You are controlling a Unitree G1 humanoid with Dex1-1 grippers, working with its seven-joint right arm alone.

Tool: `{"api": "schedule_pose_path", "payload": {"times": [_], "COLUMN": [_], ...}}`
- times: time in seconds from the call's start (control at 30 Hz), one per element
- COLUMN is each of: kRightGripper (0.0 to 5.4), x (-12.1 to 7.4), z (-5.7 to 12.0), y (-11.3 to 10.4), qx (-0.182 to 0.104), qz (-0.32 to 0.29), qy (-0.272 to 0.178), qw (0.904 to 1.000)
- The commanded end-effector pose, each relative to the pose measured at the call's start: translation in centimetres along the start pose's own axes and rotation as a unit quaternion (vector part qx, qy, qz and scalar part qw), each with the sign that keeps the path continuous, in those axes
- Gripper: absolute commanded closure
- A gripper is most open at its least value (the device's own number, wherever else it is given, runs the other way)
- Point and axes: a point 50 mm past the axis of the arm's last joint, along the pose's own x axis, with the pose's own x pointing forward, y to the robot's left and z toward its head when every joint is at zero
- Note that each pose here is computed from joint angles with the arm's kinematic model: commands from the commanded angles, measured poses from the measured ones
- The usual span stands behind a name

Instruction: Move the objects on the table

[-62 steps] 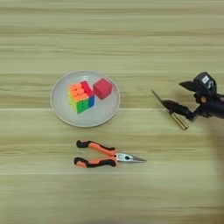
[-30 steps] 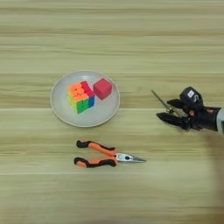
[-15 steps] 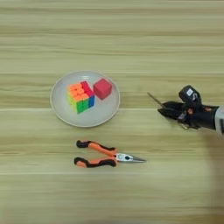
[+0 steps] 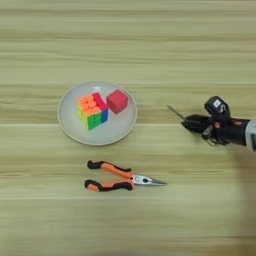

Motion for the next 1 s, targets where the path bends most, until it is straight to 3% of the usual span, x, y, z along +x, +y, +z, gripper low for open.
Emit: {"api": "schedule_pose_path", "payload": {"times": [0.03,0.17,0.33,0.6,1.0], "kRightGripper": [4.61,4.61,4.61,4.62,4.62], "x": [-1.5,-2.3,-2.7,-2.6,-1.8], "z": [5.7,7.7,8.6,8.8,8.4], "y": [-0.8,0.6,2.4,5.1,7.3], "qx": [-0.079,-0.112,-0.133,-0.149,-0.178], "qz": [-0.025,-0.013,0.008,0.055,0.11], "qy": [-0.078,-0.108,-0.121,-0.128,-0.111], "qw": [0.9935,0.9878,0.9836,0.979,0.9714]}}
